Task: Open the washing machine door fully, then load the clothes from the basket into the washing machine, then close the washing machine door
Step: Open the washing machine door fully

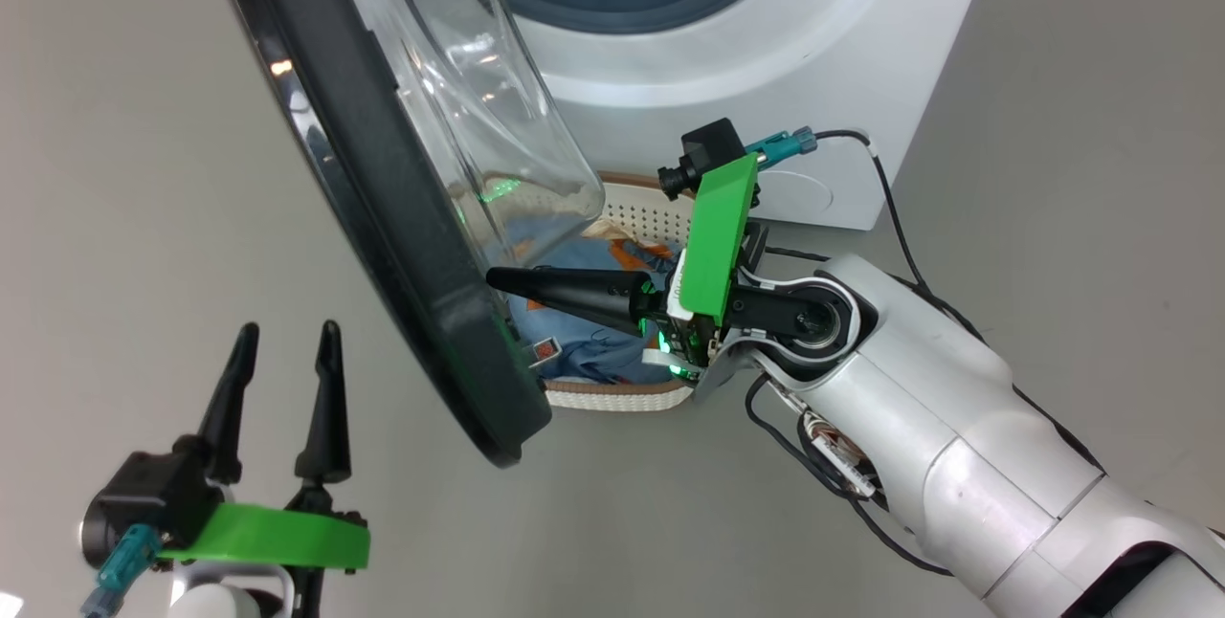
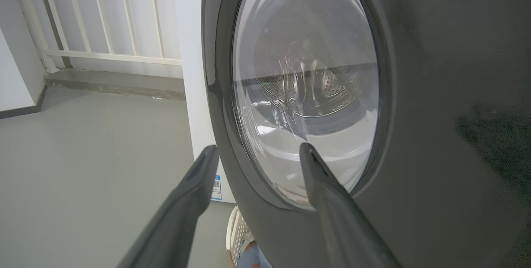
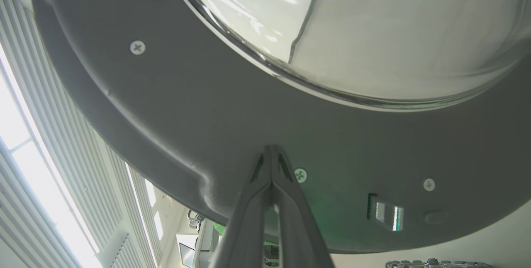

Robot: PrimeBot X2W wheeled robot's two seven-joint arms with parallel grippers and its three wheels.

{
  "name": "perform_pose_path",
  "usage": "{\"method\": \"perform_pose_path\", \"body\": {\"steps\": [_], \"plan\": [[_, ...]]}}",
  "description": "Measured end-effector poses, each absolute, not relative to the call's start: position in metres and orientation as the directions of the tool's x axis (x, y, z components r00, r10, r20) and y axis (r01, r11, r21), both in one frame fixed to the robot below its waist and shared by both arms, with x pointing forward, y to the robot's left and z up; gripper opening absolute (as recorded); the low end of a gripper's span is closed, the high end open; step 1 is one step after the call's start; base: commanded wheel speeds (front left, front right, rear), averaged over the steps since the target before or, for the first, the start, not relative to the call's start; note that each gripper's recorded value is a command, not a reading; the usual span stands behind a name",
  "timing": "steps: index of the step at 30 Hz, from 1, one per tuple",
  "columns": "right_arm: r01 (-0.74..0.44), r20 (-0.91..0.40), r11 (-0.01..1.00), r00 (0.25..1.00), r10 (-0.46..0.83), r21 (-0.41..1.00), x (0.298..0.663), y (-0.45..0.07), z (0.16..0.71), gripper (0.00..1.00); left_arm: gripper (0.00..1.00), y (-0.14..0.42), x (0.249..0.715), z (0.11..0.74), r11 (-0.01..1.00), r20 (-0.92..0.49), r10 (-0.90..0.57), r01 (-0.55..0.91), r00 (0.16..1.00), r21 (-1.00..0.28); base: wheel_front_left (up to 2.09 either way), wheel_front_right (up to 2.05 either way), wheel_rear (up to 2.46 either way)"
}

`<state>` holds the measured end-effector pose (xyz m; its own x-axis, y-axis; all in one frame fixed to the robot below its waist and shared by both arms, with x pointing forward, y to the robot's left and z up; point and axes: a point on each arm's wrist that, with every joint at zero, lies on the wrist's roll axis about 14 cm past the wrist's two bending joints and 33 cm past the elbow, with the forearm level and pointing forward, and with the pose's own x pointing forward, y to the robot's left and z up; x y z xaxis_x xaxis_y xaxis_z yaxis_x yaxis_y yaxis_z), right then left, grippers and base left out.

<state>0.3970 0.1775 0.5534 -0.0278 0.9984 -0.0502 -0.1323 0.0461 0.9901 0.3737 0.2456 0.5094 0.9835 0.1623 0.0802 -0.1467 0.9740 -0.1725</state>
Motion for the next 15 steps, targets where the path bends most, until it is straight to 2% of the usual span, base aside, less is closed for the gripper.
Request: {"method": "perform_pose_path", "body": {"steps": [5,15], "plan": [[-0.143,-0.035,0.037,0.015,0.999,0.989,0.399,0.168,0.562,0.00,1.00,0.247,0.368,0.505,0.974,0.068,0.169,-0.156,0.983,-0.166,0.00,0.00,0.00],[-0.111,-0.031,0.051,0.178,0.984,0.992,0.401,0.127,0.556,0.00,1.00,0.244,0.360,0.507,0.976,0.079,0.158,-0.144,0.984,-0.162,0.00,0.00,0.00]]}}
